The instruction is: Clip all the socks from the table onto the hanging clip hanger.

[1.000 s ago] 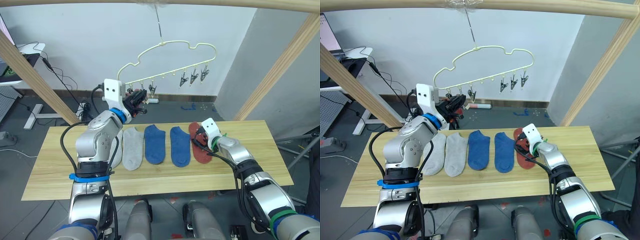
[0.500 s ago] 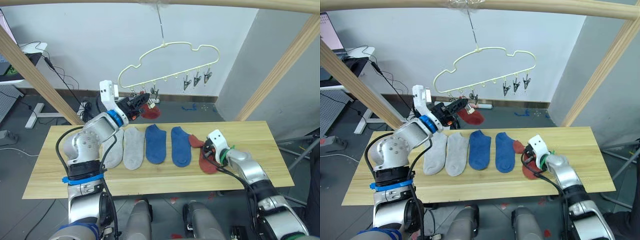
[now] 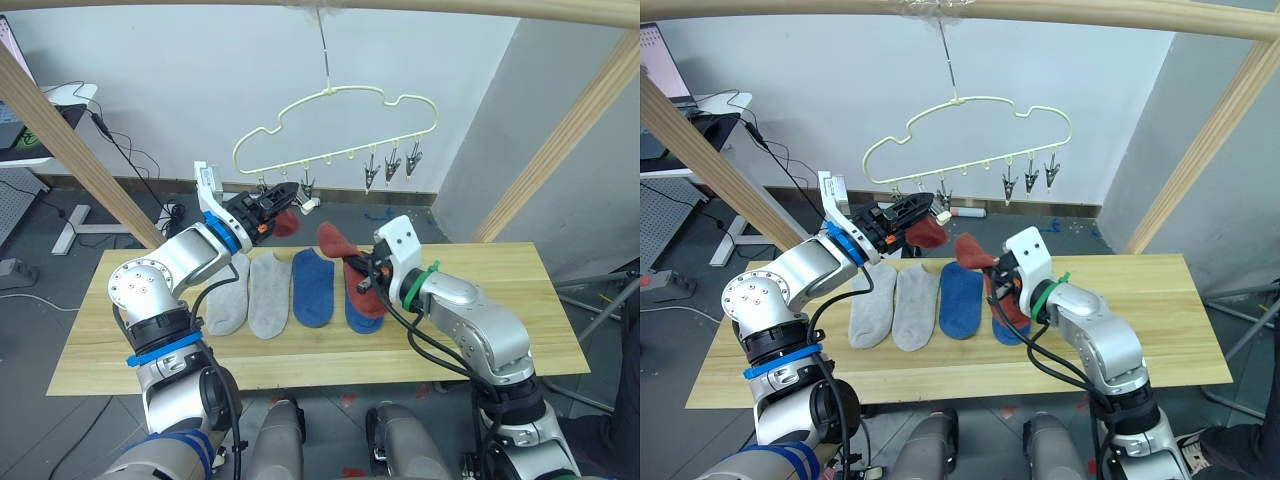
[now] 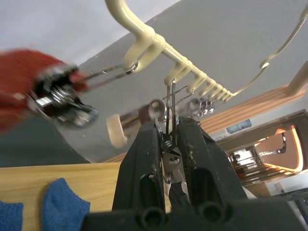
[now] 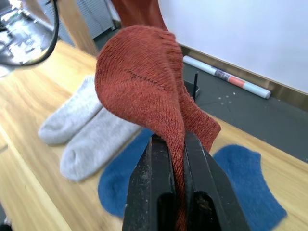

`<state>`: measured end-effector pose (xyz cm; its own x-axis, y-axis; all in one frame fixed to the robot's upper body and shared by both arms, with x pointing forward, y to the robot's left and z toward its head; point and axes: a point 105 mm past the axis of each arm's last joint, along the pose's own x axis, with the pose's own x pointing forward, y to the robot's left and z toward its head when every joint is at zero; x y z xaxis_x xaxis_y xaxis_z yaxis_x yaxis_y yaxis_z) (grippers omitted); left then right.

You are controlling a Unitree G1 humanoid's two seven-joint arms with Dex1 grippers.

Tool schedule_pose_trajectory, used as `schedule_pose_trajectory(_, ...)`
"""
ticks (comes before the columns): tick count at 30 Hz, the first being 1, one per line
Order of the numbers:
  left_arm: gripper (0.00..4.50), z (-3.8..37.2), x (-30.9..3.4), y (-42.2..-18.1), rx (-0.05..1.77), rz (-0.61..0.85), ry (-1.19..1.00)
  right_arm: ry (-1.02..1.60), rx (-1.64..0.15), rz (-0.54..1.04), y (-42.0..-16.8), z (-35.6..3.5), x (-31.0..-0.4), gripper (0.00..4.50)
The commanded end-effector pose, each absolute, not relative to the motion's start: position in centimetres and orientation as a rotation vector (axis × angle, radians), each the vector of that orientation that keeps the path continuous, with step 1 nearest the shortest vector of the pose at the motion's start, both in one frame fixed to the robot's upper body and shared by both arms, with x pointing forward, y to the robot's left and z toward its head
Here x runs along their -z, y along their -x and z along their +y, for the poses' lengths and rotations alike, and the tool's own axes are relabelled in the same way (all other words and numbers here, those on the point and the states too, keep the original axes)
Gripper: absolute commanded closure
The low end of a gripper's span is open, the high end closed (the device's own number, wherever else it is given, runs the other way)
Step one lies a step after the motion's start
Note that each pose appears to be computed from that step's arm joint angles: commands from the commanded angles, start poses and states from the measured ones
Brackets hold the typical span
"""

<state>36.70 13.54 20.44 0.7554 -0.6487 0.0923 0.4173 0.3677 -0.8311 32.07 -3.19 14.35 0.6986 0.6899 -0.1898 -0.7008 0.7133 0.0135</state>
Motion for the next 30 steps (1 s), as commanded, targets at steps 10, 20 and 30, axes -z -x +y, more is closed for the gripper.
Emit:
schedule_pose_trajectory(10, 4.29, 13.1, -21.2, -36.3, 0.720, 0.256, 0.956, 0.054, -0.784, 0.105, -32.0, -2.5, -17.1, 4.47)
schedule_pose_trajectory(20, 4.29, 13.0, -21.0, -36.3, 0.728, 0.260, 0.947, 0.048, -0.789, 0.091, -32.2, -2.1, -17.8, 4.47)
schedule_pose_trajectory(30, 4.29, 12.8, -21.3, -36.3, 0.742, 0.245, 0.944, 0.050, -0.811, 0.089, -32.4, -0.3, -17.7, 4.47)
